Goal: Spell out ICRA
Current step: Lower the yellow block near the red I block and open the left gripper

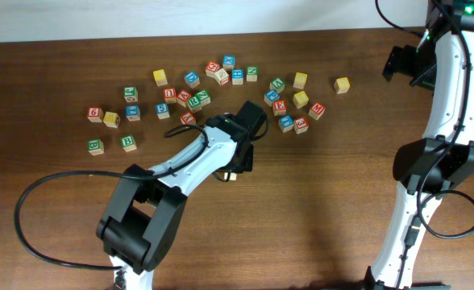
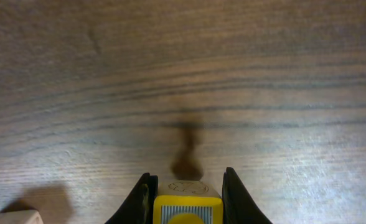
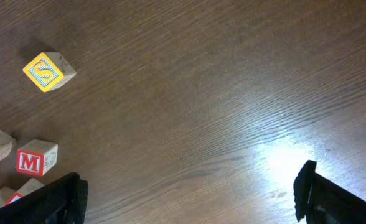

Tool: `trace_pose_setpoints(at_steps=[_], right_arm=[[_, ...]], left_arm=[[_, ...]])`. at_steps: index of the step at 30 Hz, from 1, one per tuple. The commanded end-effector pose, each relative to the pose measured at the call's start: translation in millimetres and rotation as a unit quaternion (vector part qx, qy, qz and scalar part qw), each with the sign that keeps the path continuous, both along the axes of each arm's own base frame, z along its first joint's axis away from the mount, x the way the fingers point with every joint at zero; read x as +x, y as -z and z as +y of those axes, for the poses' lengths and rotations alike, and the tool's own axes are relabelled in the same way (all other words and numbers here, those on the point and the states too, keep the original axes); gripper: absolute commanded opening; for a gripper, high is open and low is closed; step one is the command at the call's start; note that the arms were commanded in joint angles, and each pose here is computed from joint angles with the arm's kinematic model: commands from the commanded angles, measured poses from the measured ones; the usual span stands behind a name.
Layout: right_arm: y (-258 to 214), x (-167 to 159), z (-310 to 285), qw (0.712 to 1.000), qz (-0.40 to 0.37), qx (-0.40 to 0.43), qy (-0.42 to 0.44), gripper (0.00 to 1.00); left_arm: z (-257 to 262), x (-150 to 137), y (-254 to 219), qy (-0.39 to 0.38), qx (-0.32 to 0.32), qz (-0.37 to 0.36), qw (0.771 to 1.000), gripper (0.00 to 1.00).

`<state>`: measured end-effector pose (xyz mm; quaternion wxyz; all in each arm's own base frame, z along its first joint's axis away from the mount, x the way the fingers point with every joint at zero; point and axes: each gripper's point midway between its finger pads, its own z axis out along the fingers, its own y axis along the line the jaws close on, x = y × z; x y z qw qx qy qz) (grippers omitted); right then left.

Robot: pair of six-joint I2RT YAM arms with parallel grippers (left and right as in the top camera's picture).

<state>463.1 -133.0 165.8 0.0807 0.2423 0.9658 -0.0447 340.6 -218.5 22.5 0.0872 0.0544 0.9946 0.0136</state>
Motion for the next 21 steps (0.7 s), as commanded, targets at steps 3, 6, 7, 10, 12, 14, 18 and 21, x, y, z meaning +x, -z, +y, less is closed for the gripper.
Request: trace_pose_setpoints(at_steps=[3,6,7,10,12,14,18,21], right_arm=[[-4,-1,3,1.000,-0.003,0.001,0.001,0.98],[-4,-1,3,1.000,-0.003,0.001,0.001,0.98],[-4,-1,3,1.000,-0.003,0.001,0.001,0.98],[-4,-1,3,1.000,-0.003,0.001,0.001,0.98],[-4,-1,3,1.000,-0.003,0.001,0.001,0.98],[-4,-1,3,1.000,-0.003,0.001,0.001,0.98],[-4,-1,3,1.000,-0.003,0.001,0.001,0.98],[-4,-1,3,1.000,-0.003,0.001,0.001,0.98]], left_arm=[[14,11,-3,-0.022,0.028,-0.033,0.999,0.04],[18,5,5,-0.034,0.029,-0.027,0.999,0.06],[19,4,7,-0.034,0.031,-0.026,0.999,0.06],[19,3,8,-0.034,0.031,-0.025,0.999,0.08],[19,4,8,-0.034,0.031,-0.025,0.999,0.12],[19,3,8,-0.034,0.031,-0.025,0.999,0.15],[19,3,10,-0.034,0.033,-0.023,0.999,0.17],[20,2,12,-0.033,0.035,-0.021,0.999,0.26]])
